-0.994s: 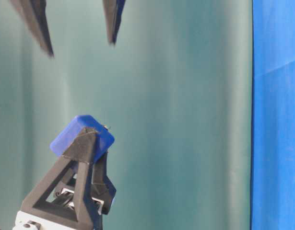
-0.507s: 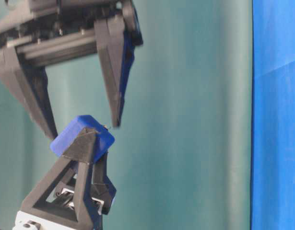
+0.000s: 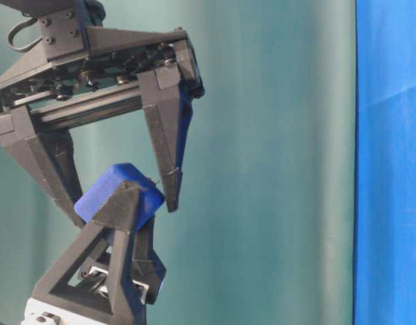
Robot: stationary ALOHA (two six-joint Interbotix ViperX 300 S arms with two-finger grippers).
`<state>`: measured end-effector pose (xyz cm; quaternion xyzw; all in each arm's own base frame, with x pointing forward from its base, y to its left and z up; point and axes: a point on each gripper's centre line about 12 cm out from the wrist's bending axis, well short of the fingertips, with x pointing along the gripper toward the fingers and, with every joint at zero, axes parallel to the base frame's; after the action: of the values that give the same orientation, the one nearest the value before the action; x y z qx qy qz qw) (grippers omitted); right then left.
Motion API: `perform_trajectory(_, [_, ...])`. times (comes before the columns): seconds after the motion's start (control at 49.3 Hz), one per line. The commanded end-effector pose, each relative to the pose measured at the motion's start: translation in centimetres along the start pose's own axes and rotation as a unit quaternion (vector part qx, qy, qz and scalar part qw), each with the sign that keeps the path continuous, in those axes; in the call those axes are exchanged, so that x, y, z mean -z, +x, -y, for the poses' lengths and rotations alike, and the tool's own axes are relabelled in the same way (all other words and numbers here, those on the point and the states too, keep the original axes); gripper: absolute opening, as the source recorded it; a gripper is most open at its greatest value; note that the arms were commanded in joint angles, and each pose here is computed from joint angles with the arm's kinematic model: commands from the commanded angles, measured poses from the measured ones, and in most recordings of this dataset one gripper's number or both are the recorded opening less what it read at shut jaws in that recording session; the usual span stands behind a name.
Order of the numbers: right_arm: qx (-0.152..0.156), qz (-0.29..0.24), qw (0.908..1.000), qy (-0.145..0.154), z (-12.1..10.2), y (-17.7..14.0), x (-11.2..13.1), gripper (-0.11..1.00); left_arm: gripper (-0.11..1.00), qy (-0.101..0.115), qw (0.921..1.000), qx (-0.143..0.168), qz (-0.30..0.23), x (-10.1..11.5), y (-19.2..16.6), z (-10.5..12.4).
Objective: Handover the blue block to the right arm after grasping it with the left arm, then place it in the designated position.
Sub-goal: 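Close the right gripper on the cube and open the left gripper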
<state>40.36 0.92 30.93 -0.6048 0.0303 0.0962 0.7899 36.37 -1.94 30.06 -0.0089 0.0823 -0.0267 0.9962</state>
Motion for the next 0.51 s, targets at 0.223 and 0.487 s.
perform_trajectory(0.223, [0.007,-0.010,0.9999,0.002,1.43,-0.34,-0.32,0.51,0.48,0.000,0.9998,0.002,0.018,-1.25,-0.44,0.14])
perform_trajectory(0.487, [0.005,-0.012,0.9999,0.005,1.38,-0.34,-0.26,0.51,0.48,-0.001,0.9998,0.002,0.018,-1.26,-0.39,0.14])
